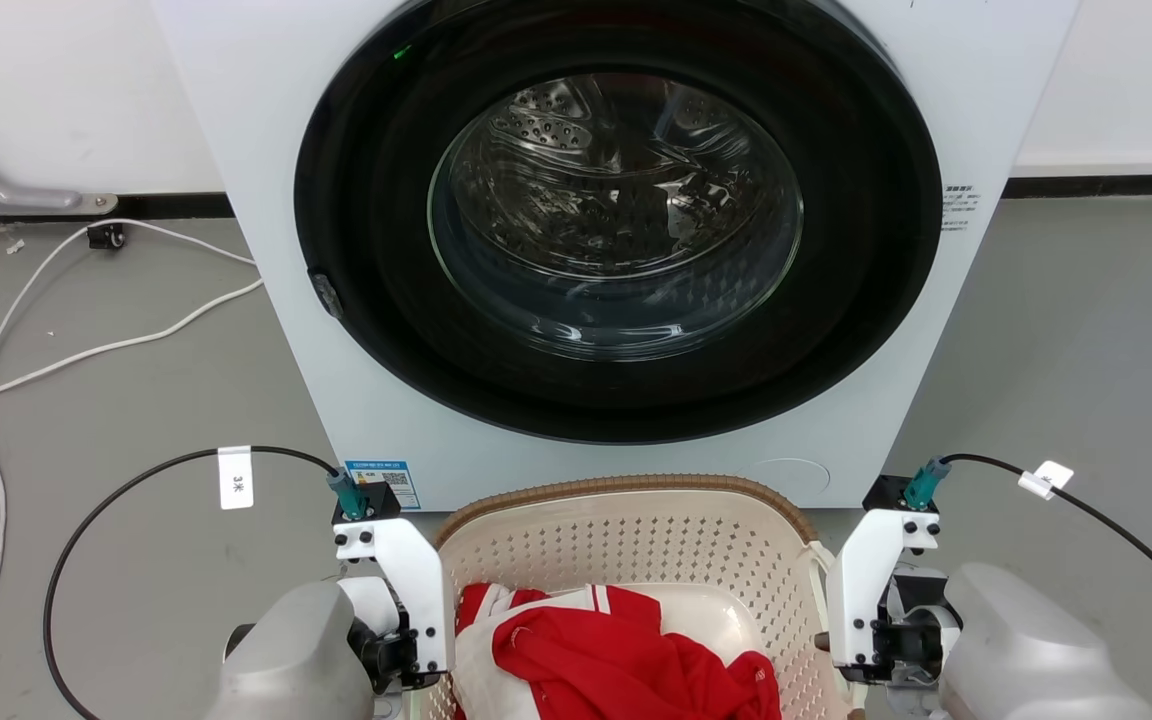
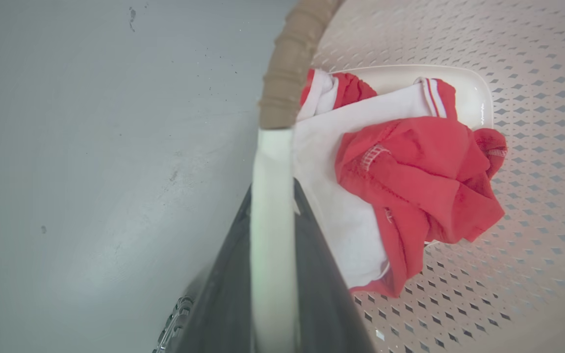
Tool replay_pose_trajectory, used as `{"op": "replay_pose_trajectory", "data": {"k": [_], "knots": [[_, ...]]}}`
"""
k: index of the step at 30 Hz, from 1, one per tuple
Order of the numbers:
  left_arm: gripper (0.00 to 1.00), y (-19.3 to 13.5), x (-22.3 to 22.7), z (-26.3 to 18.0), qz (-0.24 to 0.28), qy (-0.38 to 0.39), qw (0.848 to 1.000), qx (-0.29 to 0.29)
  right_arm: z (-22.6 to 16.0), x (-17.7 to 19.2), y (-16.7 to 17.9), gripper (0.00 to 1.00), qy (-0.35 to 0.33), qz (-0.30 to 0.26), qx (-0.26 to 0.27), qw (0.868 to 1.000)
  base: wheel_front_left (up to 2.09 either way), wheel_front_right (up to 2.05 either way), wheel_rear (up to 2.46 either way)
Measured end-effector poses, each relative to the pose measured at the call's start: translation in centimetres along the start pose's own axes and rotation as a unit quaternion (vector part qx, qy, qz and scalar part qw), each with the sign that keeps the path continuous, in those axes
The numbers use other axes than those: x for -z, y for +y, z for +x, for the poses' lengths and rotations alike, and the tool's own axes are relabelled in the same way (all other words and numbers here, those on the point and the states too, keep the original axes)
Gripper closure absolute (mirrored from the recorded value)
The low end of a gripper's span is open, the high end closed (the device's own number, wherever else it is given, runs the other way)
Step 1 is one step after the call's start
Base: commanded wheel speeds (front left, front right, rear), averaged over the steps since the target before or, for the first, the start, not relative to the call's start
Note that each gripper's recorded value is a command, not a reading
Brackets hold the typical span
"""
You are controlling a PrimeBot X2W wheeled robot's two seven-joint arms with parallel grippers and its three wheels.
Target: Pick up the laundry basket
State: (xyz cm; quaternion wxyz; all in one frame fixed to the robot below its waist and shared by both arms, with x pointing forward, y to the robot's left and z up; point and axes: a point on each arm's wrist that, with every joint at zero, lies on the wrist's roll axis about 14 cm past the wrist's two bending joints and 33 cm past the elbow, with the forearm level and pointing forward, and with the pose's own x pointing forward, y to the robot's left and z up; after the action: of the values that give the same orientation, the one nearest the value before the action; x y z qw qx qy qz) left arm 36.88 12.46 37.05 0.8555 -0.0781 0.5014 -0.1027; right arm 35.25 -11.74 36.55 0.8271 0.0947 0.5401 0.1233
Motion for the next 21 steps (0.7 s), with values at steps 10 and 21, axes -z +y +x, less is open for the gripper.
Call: {"op": "replay_pose_trajectory", "data": {"k": [10, 21], "knots": [[1.0, -0.2, 0.08, 0.02, -0.002, 0.0, 1.0, 0.003, 0.02, 0.18, -0.16, 1.0, 0.002, 0.0, 0.002, 1.0, 0.0, 0.0, 0.0], [1.0, -0.25, 0.12, 0.38, 0.001, -0.002, 1.0, 0.003, 0.32, 0.2, -0.36, 1.0, -0.003, 0.004, 0.004, 1.0, 0.0, 0.0, 0.0]]}}
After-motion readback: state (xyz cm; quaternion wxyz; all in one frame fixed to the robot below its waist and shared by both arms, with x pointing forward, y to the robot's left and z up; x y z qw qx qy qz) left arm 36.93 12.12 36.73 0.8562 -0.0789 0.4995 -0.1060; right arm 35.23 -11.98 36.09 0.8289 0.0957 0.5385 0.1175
